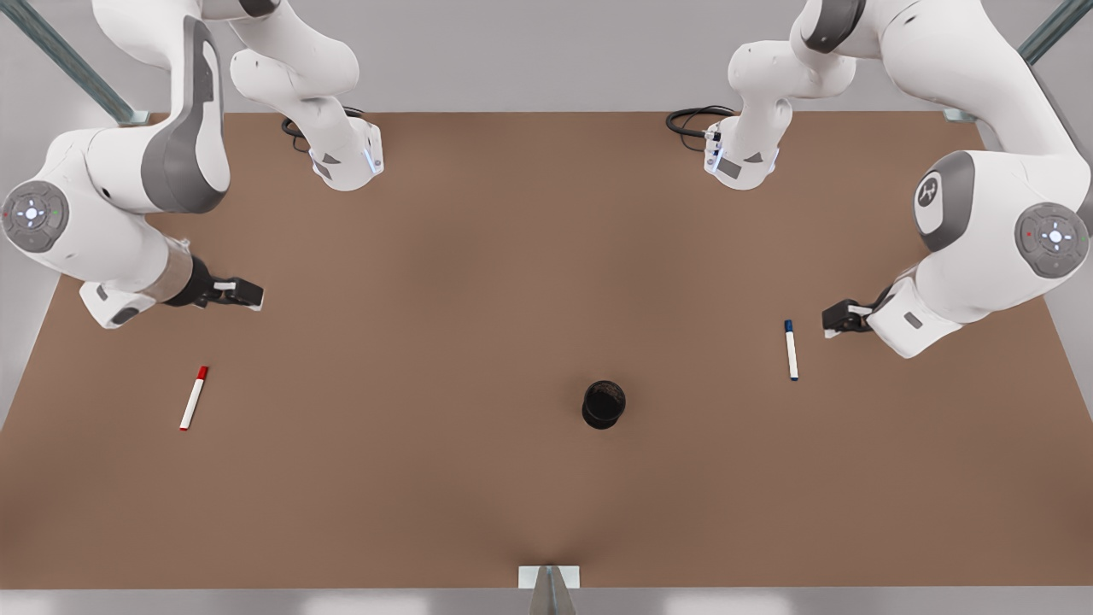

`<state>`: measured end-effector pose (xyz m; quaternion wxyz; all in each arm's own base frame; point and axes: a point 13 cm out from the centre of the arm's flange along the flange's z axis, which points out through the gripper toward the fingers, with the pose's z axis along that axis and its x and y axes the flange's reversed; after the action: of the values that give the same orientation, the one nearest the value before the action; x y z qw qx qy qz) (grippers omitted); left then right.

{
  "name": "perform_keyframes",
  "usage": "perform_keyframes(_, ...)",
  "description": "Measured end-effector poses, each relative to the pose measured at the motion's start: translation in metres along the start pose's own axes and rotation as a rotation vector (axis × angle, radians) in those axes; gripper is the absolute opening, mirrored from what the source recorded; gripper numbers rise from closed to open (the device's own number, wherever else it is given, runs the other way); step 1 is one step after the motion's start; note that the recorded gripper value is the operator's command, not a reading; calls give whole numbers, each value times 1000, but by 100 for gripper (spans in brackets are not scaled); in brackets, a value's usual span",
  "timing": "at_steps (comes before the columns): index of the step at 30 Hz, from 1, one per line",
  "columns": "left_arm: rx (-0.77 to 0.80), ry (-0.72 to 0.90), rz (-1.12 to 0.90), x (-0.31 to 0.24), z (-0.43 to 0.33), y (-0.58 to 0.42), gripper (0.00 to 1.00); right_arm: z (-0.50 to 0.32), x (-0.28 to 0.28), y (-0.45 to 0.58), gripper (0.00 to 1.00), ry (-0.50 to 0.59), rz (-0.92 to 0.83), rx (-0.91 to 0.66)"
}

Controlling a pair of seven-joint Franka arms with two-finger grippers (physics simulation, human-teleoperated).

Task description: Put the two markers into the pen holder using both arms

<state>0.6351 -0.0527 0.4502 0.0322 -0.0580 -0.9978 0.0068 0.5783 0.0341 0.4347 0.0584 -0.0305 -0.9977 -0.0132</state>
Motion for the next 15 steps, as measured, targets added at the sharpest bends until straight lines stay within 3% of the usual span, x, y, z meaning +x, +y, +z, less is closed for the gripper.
perform_keyframes(4,5,43,2,-14,43,2,100,11,-22,-3,100,-44,15,11)
perform_keyframes(9,25,162,-63,-3,196,19,100,144,-89,-53,100,25,101,10)
perform_keyframes(15,36,108,-139,7,276,38,100,240,-134,-132,100,-25,198,-50)
